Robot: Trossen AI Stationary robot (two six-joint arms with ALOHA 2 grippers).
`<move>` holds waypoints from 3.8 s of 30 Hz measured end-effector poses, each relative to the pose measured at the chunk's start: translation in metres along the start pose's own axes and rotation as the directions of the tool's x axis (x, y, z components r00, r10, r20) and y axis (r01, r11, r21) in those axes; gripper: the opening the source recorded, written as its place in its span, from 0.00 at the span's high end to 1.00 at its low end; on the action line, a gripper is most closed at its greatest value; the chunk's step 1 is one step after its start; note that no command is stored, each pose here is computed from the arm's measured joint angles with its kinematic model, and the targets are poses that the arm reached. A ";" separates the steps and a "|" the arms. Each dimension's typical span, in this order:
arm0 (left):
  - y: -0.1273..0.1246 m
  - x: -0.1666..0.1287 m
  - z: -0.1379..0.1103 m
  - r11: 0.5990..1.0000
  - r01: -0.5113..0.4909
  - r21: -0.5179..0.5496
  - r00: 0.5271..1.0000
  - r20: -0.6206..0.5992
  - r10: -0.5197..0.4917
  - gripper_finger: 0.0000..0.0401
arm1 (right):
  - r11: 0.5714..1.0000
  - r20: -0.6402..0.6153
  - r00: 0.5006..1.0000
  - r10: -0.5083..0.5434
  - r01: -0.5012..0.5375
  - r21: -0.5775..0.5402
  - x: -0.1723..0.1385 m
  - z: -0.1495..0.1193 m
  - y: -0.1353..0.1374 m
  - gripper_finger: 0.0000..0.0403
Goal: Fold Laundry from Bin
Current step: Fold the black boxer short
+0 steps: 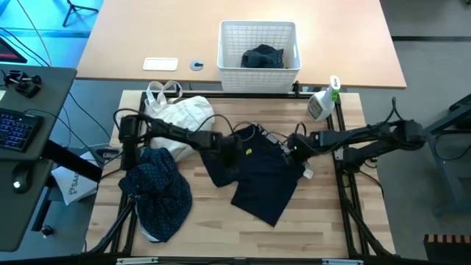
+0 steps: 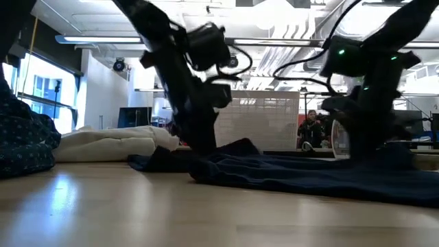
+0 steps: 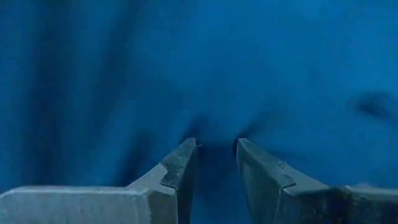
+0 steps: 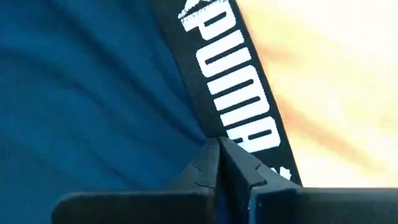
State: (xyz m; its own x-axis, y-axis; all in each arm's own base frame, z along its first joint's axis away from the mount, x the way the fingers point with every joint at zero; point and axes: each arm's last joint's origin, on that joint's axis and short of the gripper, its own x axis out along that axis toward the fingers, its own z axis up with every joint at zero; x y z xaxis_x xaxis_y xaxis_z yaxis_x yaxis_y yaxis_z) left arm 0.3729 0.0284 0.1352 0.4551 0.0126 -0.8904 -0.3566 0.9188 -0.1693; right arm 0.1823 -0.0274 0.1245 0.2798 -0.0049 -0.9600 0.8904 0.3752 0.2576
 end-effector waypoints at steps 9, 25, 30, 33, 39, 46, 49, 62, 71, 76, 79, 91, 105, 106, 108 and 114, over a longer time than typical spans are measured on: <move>0.049 -0.023 0.048 0.965 -0.133 0.225 0.989 0.090 0.116 0.75 | 0.979 -0.009 0.998 0.064 -0.061 0.195 -0.029 -0.073 0.039 0.99; -0.016 -0.035 -0.003 1.000 0.014 -0.013 0.973 -0.231 -0.017 0.75 | 0.944 0.086 0.968 0.236 -0.207 -0.256 -0.023 0.033 0.054 1.00; -0.019 -0.011 -0.031 0.999 -0.036 -0.030 0.986 -0.162 0.031 0.75 | 0.947 0.120 0.972 0.200 -0.161 -0.277 0.017 0.073 0.040 1.00; -0.006 -0.005 -0.030 0.996 -0.084 -0.011 0.993 -0.089 0.083 0.75 | 0.973 0.136 0.978 0.160 -0.134 -0.187 0.024 0.086 0.031 1.00; 0.031 -0.005 -0.008 0.938 -0.170 0.302 0.984 0.003 0.177 0.75 | 0.991 0.141 0.982 -0.128 0.121 0.060 0.005 0.063 0.016 1.00; 0.065 -0.024 0.026 0.890 -0.219 0.401 0.973 0.020 0.231 0.75 | 0.985 0.163 0.973 -0.166 0.157 0.070 -0.028 0.021 0.024 1.00; 0.065 -0.036 0.034 0.901 -0.198 0.386 0.974 -0.023 0.224 0.75 | 0.991 0.178 0.974 -0.137 0.136 0.023 -0.033 0.020 0.024 1.00; -0.051 -0.050 0.005 0.869 0.383 0.314 0.912 -0.281 -0.301 0.75 | 0.950 0.224 0.951 -0.212 0.255 -0.182 0.001 0.089 -0.003 1.00; -0.103 -0.031 -0.012 0.921 0.316 0.227 0.947 -0.026 -0.319 0.75 | 0.947 0.238 0.971 0.024 0.054 -0.316 -0.061 0.095 0.024 1.00; -0.104 -0.005 -0.004 0.916 0.384 0.117 0.905 0.148 -0.398 0.75 | 0.901 0.051 0.979 0.197 -0.160 -0.404 -0.064 0.038 0.031 1.00; -0.105 0.021 -0.006 0.910 0.403 0.096 0.894 0.172 -0.414 0.77 | 0.895 -0.034 0.974 0.224 -0.219 -0.389 -0.060 0.001 0.028 1.00; -0.104 0.018 -0.043 0.862 0.504 0.054 0.835 -0.283 -0.471 0.92 | 0.903 -0.162 0.967 0.194 -0.241 -0.355 -0.054 -0.071 0.018 1.00; -0.097 -0.010 -0.049 0.934 0.355 0.046 0.897 -0.299 -0.326 0.95 | 0.853 -0.112 0.937 0.331 -0.348 -0.389 0.002 -0.100 0.049 1.00; -0.095 -0.004 -0.054 0.940 0.339 0.041 0.895 -0.321 -0.309 0.95 | 0.856 -0.123 0.946 0.301 -0.325 -0.401 0.007 -0.101 0.047 1.00; -0.092 0.001 -0.060 0.945 0.326 0.037 0.893 -0.340 -0.295 0.95 | 0.848 -0.137 0.956 0.259 -0.293 -0.441 0.014 -0.102 0.047 1.00; -0.086 -0.001 -0.071 0.957 0.286 0.044 0.892 -0.376 -0.249 0.95 | 0.827 -0.133 0.979 0.152 -0.200 -0.525 0.007 -0.090 0.032 1.00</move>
State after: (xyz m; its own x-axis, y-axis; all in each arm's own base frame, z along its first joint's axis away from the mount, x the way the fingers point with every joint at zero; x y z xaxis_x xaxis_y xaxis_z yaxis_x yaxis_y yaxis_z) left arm 0.3454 -0.0783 0.1208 0.1881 -0.3662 -0.9113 -0.1753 0.9005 -0.3980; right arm 0.1804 0.0685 0.1165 0.3617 0.1754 -0.9156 0.4922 0.7982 0.3473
